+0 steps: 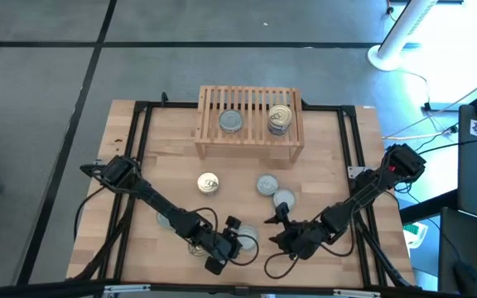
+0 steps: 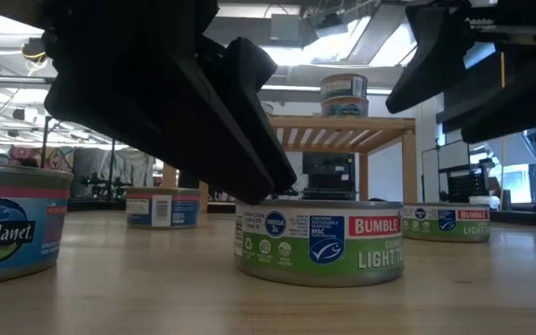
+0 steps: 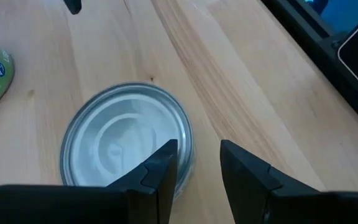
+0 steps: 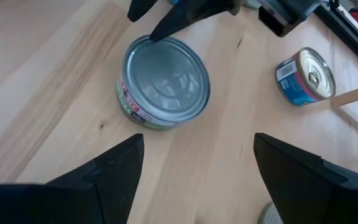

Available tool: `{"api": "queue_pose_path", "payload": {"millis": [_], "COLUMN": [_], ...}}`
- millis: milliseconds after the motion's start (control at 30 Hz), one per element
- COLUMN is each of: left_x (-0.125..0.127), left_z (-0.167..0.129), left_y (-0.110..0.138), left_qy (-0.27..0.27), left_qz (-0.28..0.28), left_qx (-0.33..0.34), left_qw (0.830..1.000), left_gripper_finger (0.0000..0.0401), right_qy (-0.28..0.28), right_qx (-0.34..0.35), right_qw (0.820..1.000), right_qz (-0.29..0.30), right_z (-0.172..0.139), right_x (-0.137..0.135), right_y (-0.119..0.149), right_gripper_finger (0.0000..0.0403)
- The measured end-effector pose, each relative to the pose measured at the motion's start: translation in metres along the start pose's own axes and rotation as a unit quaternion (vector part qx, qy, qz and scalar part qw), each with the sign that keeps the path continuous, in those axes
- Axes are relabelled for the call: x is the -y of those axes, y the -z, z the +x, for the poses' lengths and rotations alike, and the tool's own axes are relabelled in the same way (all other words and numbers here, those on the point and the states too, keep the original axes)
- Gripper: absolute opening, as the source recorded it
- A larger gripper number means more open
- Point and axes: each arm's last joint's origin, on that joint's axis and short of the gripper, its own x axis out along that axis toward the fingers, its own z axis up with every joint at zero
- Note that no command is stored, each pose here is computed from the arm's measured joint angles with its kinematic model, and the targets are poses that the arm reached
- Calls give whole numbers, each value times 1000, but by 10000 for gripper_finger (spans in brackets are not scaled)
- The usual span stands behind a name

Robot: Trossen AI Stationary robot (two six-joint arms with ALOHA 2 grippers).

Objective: Stack canned seafood by type on shelf
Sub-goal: Stack the green white tuna can on top of the green white tuna can on the shelf

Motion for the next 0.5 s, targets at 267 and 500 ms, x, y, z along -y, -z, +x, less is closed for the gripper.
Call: {"api": "queue_pose_path", "payload": {"millis": [267,500], "left_x": [-1,-2], "left_z": [0,0], "left_y": [1,1], "left_qy": [-4,-10], "left_qz": [3,2], "left_qx": [-4,-5], "left_qw": [1000,1000], "left_gripper_finger": [117,117], "right_qy": [4,5], "right_qx": [-1,-1], "right_qw": [1000,1000], "right_qz": [0,1], "right_z": [0,0], "right_x": [0,0], "right_y": [0,0], "right_gripper_finger": [303,303]}}
